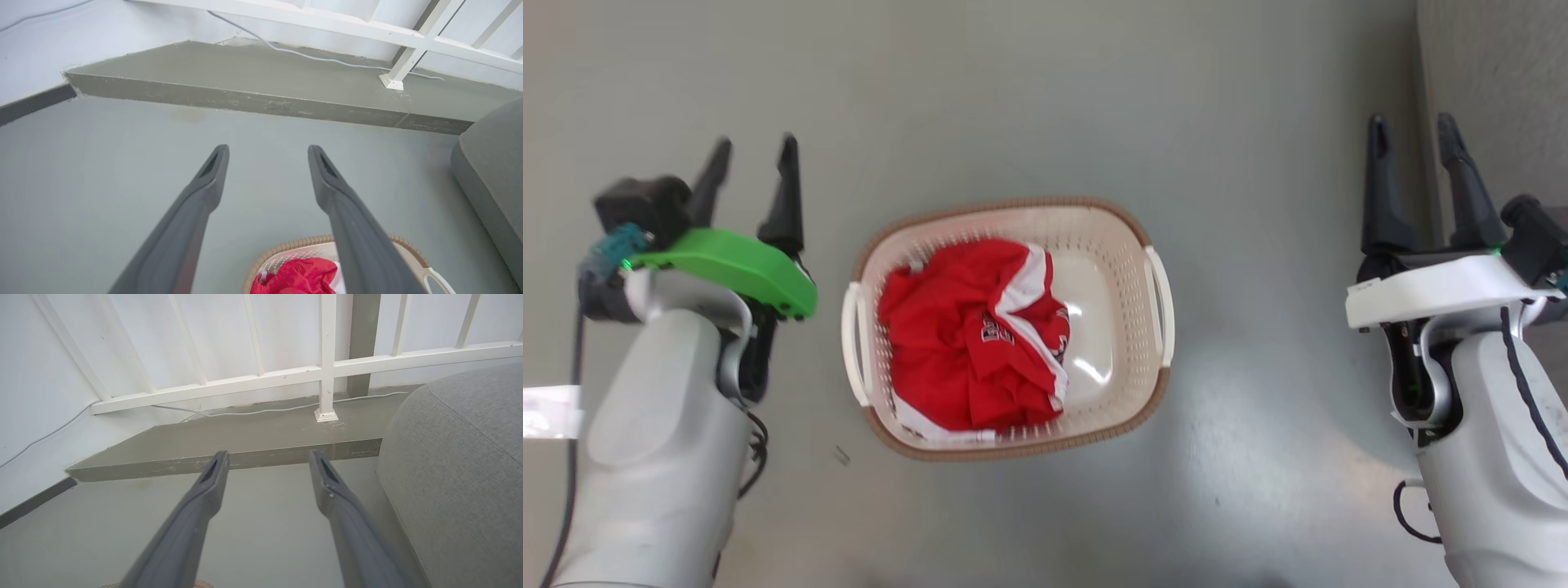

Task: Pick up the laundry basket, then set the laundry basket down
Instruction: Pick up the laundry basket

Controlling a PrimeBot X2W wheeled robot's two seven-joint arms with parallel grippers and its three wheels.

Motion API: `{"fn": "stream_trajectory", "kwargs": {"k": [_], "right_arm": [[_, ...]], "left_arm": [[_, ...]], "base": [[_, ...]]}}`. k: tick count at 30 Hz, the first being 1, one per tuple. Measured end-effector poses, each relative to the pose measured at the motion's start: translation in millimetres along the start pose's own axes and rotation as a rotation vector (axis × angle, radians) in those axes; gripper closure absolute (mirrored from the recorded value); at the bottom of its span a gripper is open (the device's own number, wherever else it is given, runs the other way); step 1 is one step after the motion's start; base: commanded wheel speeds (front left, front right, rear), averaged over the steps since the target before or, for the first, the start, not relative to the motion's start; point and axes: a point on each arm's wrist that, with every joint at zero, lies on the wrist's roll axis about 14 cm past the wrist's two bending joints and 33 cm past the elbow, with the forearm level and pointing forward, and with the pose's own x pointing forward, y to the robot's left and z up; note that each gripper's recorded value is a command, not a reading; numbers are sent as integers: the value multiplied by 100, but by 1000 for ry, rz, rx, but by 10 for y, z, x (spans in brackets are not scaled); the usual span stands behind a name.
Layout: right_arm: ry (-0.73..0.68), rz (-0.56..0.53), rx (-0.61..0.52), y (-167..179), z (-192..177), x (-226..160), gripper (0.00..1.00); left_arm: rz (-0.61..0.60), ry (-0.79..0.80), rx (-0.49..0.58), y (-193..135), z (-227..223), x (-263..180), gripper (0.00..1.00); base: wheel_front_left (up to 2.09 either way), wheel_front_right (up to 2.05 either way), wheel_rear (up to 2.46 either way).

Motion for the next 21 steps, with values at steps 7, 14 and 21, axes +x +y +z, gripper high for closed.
{"fn": "stream_trajectory", "kwargs": {"k": [7,14,21], "right_arm": [[-46,10,-6,55,250,-174,0],[-46,7,-12,54,320,-404,0],[-63,13,-14,86,429,-688,0]], "left_arm": [[-15,-173,95,-116,657,-250,0],[-5,-201,141,-185,730,-594,0],[-9,-210,145,-304,682,-1005,0]], "base": [[0,0,0],[0,0,0],[0,0,0]]}}
